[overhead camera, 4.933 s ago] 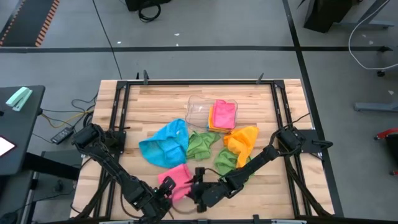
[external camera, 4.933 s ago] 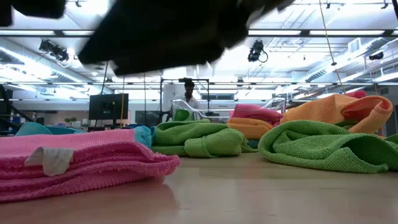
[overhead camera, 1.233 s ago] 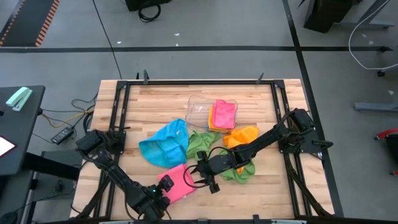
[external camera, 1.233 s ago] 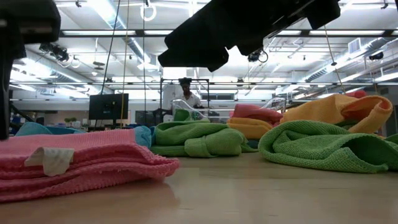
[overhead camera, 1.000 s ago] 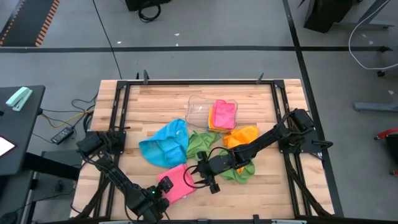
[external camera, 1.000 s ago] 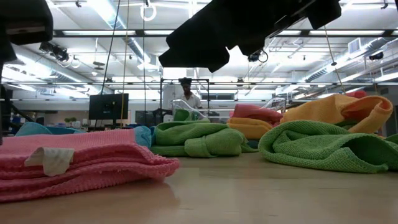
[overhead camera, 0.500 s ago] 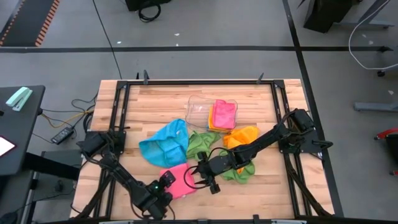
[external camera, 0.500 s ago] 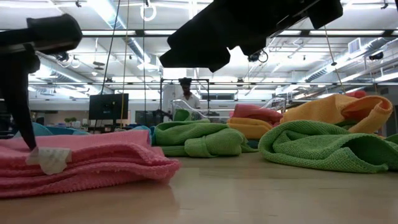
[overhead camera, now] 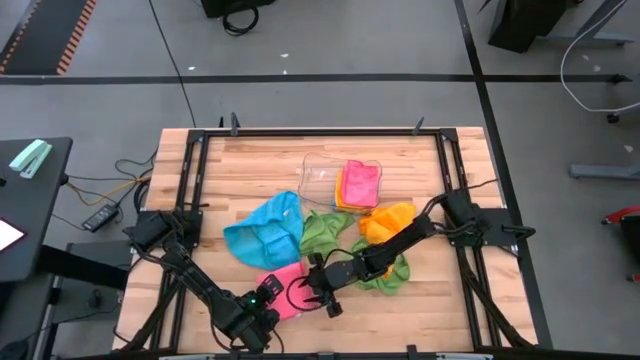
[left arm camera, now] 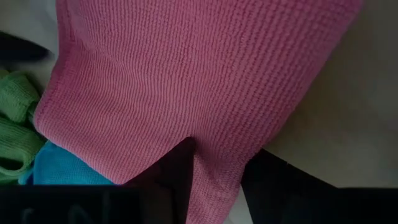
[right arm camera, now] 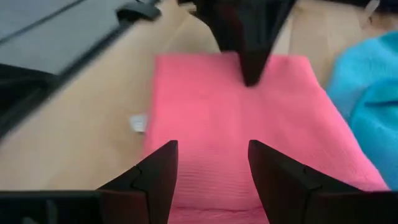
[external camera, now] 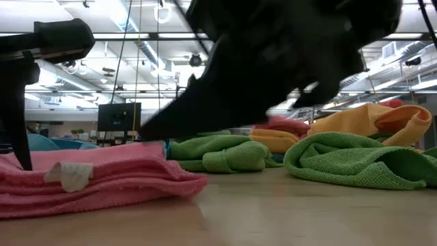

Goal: Fold microfiber towels
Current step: Fold the pink microfiber cloth

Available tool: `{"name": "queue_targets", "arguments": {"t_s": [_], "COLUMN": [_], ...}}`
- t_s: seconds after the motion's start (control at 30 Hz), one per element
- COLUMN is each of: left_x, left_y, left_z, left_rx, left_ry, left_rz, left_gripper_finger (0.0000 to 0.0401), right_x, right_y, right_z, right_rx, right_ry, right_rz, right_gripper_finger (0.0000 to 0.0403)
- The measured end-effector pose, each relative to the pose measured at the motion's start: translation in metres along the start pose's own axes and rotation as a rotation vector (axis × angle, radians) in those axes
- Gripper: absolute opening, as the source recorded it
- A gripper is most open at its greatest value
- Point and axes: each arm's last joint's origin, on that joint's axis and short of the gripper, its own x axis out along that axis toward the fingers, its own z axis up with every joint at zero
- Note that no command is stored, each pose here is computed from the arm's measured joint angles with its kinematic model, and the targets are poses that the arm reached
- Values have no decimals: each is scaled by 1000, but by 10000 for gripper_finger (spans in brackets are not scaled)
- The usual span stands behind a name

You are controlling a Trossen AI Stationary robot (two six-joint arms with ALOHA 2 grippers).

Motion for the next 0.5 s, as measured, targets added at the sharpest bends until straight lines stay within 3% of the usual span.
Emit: {"name": "queue_targets", "arguments": {"t_s": [0.27, 0.5], "left_x": [0, -2], "left_y": [0, 1], "left_z": [0, 0], "left_rx": [0, 9], "left_ry": [-2, -5], "left_rz": [-1, 0], "left_gripper_finger": [108, 63], "right_x": [3, 8], "right_y": [-29, -30], "right_z": [-9, -19], "right_rx": [61, 69], "right_ry": [61, 91], "right_rz": [-58, -49], "right_gripper_finger": [204, 204]}}
